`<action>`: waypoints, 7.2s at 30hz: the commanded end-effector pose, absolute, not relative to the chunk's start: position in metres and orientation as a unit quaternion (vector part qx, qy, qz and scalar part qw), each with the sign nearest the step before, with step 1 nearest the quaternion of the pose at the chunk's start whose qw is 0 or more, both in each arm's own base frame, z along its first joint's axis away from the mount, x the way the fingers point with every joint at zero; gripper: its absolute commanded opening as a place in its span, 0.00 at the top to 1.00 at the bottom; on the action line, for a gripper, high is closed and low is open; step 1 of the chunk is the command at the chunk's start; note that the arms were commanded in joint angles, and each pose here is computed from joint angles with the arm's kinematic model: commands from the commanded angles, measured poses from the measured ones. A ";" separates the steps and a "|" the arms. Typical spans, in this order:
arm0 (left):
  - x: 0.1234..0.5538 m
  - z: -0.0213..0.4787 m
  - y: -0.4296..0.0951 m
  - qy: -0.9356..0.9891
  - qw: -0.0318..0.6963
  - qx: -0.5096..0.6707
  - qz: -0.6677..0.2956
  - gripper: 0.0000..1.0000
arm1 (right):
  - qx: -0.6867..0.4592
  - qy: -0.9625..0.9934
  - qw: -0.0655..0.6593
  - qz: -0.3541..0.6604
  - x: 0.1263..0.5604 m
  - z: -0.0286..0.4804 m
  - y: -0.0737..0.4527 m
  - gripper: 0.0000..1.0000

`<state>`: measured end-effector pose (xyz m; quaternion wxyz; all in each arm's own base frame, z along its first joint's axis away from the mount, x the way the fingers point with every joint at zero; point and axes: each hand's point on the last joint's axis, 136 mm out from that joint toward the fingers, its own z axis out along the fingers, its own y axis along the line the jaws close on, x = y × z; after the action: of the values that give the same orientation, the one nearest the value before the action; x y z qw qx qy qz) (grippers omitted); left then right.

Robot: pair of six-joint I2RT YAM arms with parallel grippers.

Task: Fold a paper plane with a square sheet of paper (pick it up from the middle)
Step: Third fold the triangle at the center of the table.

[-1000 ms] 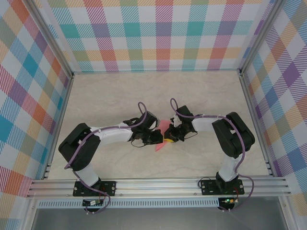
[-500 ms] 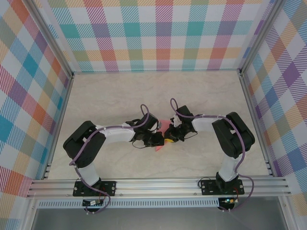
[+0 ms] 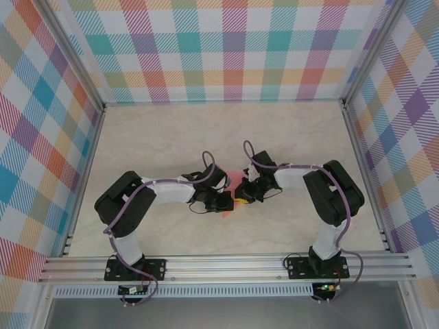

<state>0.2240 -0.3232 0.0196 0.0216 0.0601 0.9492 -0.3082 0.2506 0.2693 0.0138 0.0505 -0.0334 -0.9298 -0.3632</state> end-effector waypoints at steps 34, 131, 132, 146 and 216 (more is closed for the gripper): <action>0.163 0.008 -0.262 0.966 -0.035 0.060 -0.249 0.88 | -0.076 -0.964 0.089 -0.240 0.226 -0.044 0.227 0.86; 0.209 -0.016 -0.279 0.971 0.008 0.016 -0.240 0.95 | -0.041 -0.932 0.037 -0.359 0.243 0.019 0.269 0.89; 0.209 -0.016 -0.279 0.970 0.008 0.016 -0.241 0.95 | -0.043 -0.935 0.038 -0.351 0.244 0.014 0.267 0.90; 0.195 -0.031 -0.259 0.978 -0.003 0.017 -0.210 0.96 | -0.050 -0.957 0.011 -0.285 0.269 -0.006 0.247 0.88; 0.234 0.060 -0.331 0.910 0.027 0.014 -0.413 0.89 | 0.012 -0.945 0.006 -0.328 0.250 -0.009 0.264 0.89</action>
<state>0.2341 -0.3187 0.0600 0.0570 0.0254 0.9268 -0.3703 0.2528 0.2784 0.0143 -0.0023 0.0287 -0.9267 -0.3746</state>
